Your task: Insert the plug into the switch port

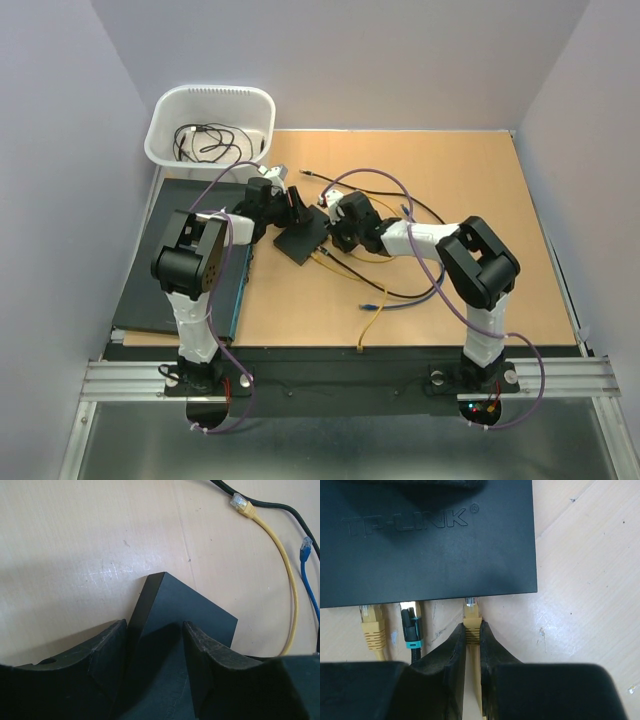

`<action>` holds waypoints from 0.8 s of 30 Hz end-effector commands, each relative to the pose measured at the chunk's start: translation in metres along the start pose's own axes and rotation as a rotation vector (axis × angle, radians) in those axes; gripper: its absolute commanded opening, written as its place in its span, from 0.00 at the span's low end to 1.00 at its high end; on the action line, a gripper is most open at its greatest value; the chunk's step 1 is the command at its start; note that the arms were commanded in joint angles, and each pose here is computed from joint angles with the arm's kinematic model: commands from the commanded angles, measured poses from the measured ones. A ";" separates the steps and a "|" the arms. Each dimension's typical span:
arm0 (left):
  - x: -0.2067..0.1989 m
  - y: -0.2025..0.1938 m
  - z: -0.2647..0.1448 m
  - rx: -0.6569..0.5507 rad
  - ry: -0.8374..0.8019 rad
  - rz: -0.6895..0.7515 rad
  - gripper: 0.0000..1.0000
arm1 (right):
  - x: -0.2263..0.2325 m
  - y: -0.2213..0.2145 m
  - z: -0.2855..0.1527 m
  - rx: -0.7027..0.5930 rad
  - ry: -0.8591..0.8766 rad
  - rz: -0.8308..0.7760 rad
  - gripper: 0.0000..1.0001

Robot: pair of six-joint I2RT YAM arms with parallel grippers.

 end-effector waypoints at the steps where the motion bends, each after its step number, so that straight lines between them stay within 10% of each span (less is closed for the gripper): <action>1: 0.000 -0.058 -0.012 0.211 0.031 -0.055 0.60 | 0.001 0.016 0.007 -0.028 -0.040 0.026 0.00; 24: -0.034 -0.101 -0.009 0.306 -0.025 0.025 0.48 | 0.014 0.060 -0.009 -0.111 0.049 -0.220 0.00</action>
Point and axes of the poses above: each gripper's point midway between its finger pads, its own z axis out along the fingers, its own x axis along the line the jaws close on, y = z × x, the point moved 5 cm from there along -z, back along the fingers, and after that the axes turned 12 degrees about z, right-handed, at the moved point
